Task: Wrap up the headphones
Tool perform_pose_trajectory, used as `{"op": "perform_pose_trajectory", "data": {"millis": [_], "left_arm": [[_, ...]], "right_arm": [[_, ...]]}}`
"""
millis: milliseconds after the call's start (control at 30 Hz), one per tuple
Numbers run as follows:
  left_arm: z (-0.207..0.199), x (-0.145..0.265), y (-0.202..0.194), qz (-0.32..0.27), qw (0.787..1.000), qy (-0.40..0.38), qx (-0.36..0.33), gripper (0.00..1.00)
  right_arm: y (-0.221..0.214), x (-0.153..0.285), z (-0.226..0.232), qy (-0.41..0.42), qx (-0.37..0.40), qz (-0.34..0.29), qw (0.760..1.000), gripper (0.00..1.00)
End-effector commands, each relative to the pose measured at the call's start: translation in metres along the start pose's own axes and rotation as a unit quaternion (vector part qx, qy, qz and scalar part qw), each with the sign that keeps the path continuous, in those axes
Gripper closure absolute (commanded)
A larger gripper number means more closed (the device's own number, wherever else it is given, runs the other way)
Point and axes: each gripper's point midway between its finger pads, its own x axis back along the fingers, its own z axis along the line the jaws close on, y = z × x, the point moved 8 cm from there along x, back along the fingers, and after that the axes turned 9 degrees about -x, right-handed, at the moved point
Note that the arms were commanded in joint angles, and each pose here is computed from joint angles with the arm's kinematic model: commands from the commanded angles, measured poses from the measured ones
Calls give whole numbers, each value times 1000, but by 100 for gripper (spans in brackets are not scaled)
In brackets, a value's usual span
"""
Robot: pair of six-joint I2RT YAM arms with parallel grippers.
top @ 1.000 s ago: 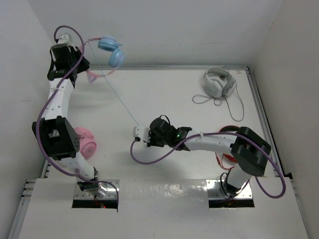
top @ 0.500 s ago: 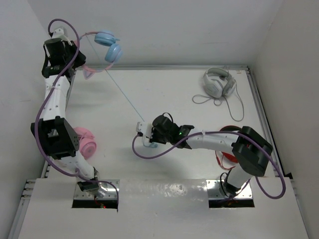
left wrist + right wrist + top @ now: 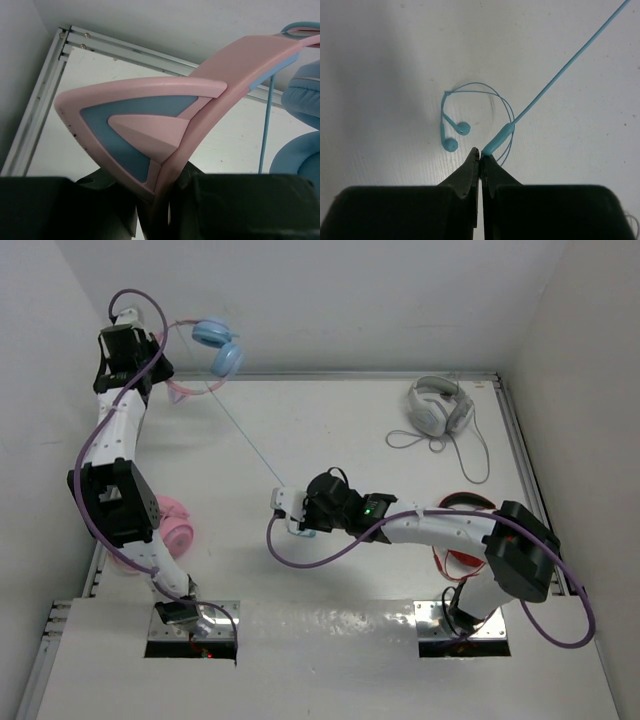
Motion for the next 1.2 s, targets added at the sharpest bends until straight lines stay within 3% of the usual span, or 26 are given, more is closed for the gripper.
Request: {"op": "perform_pose_trajectory", "data": {"millis": [0, 67, 133, 200, 333, 433, 533, 767, 867, 967, 1167], "left_arm": [[4, 3, 30, -86, 996, 26, -29, 100], [-16, -5, 19, -74, 994, 25, -73, 100], [-43, -12, -16, -37, 982, 31, -182, 100], [-65, -13, -35, -29, 973, 7, -227, 100], [-95, 0, -68, -14, 956, -65, -286, 100], [-111, 16, -81, 2, 934, -116, -338, 100], [-133, 47, -88, 4, 907, -177, -382, 100], [-180, 126, -115, -21, 821, -257, -510, 100], [-188, 141, -126, 3, 806, -287, -517, 100], [-192, 154, -126, 14, 806, -321, -497, 100], [-193, 174, -100, 15, 839, -312, -446, 100]], "right_arm": [[28, 13, 9, 26, 6, -37, 999, 100], [51, 20, 15, 32, 27, -65, 997, 100], [85, 34, 17, 59, 34, -114, 991, 100], [107, 49, 11, 54, 35, -154, 986, 100], [146, 95, -22, -43, 40, -258, 964, 100], [163, 128, -74, -146, -11, -310, 939, 100], [163, 147, -127, -212, -81, -333, 915, 100], [159, 177, -198, -333, -130, -324, 876, 100], [157, 192, -222, -351, -154, -333, 862, 100], [142, 198, -237, -376, -168, -316, 855, 100], [99, 203, -262, -416, -215, -286, 836, 100]]}}
